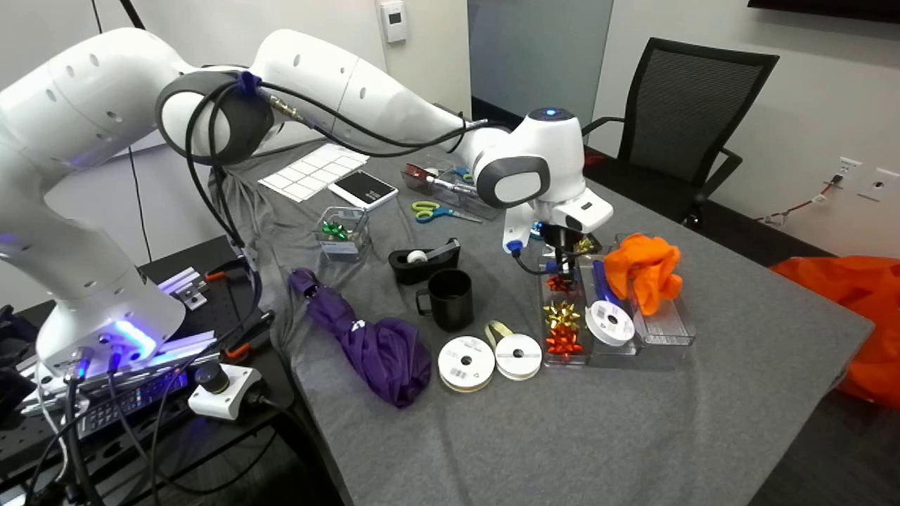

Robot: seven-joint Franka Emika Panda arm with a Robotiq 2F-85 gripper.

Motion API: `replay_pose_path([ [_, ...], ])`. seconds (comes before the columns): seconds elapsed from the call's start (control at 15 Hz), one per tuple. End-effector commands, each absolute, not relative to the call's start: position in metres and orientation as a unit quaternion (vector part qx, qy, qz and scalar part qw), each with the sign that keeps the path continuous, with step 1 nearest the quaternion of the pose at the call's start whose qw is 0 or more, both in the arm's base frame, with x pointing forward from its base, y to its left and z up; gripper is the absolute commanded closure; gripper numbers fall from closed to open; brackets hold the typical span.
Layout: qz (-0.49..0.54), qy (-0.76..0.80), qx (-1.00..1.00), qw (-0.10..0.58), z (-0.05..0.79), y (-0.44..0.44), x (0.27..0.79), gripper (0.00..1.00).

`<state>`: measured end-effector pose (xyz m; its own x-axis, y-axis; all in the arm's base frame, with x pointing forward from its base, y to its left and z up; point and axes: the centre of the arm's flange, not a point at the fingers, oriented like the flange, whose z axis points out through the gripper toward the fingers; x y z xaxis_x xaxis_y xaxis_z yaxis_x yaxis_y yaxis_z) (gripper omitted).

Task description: Move one red ribbon to the left tray

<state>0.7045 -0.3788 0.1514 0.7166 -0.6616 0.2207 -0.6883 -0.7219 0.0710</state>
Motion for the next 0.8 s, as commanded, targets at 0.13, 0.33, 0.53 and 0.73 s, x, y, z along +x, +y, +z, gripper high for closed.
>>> replay_pose_path([
  [0.13, 0.069, -0.334, 0.939, 0.036, 0.195, -0.381, 0.687, 0.99],
  [0.33, 0.057, -0.306, 0.95, -0.004, 0.212, -0.371, 0.676, 0.99],
  [0.53, 0.051, -0.278, 0.959, -0.036, 0.229, -0.354, 0.662, 0.99],
  [0.73, 0.062, -0.277, 0.959, -0.019, 0.223, -0.362, 0.694, 0.98],
])
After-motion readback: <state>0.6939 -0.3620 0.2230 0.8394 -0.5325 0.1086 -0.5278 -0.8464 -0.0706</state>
